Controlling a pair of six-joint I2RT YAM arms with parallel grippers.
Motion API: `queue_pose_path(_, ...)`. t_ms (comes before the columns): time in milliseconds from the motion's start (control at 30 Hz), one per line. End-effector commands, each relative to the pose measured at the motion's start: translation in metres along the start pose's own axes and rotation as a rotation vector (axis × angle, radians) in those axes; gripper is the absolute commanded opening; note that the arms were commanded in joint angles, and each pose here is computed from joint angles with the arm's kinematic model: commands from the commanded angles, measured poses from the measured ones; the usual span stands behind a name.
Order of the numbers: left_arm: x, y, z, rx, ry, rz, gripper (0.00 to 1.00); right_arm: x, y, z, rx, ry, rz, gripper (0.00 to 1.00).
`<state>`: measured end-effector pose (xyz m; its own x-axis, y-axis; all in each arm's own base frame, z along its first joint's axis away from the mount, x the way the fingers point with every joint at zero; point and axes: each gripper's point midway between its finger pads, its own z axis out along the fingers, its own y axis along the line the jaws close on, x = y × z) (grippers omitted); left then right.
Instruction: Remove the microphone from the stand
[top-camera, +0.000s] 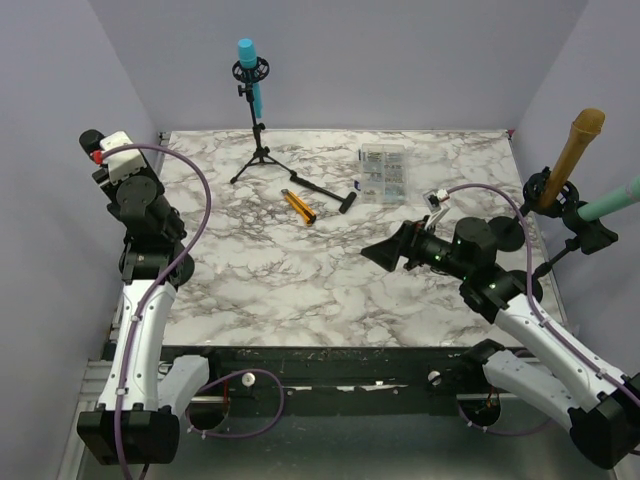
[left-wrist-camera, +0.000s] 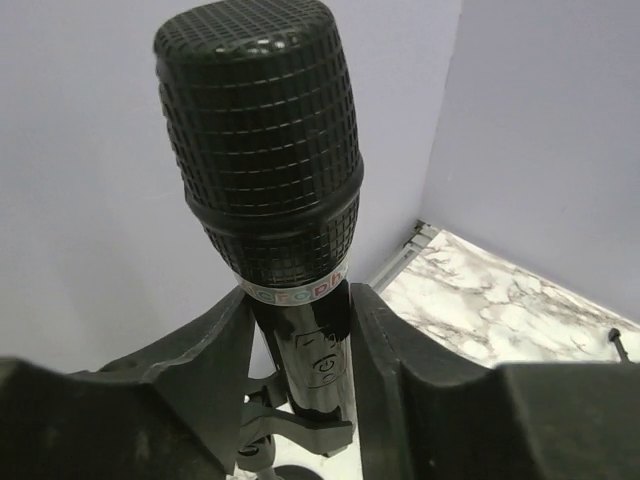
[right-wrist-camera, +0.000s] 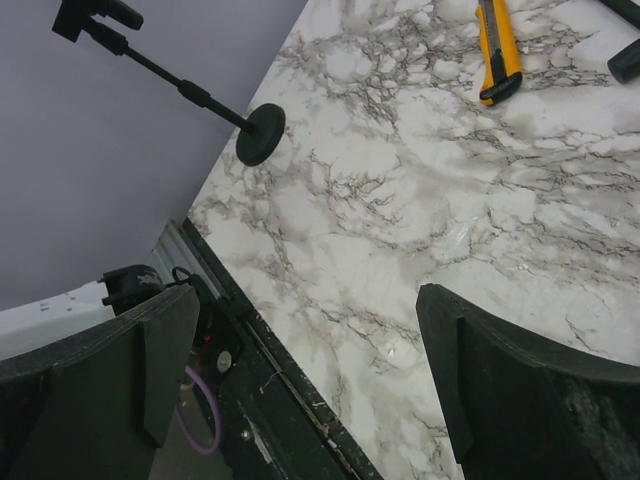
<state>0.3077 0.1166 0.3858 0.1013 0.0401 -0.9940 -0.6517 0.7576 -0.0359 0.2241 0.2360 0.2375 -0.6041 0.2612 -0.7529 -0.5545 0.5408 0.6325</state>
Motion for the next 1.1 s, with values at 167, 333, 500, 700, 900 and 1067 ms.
queue_pose_path(167, 0.009, -0.031, -0.008, 0.215, 0.009, 0.013, 0.2, 0.02, -0.017, 0.009, 0.039, 0.063, 0.012, 1.0)
queue_pose_path(333, 0.005, -0.049, -0.023, 0.35, 0.055, -0.009, 0.02, 0.025, -0.043, 0.017, 0.224, 0.07, 0.032, 1.0)
queue_pose_path(500, -0.008, -0.065, -0.048, 0.513, 0.079, -0.035, 0.0, 0.026, -0.048, 0.026, 0.401, 0.028, -0.082, 1.0)
queue_pose_path(700, -0.022, -0.091, -0.088, 0.763, 0.094, -0.071, 0.0, 0.046, -0.036, 0.046, 0.404, 0.12, -0.083, 1.0)
queue_pose_path(900, -0.043, -0.109, -0.129, 0.948, 0.108, -0.162, 0.0, 0.057, -0.009, 0.051, 0.29, 0.182, -0.114, 1.0)
queue_pose_path(1067, -0.057, -0.13, -0.164, 1.077, 0.116, -0.19, 0.0, 0.049, -0.001, 0.045, 0.253, 0.145, -0.137, 1.0)
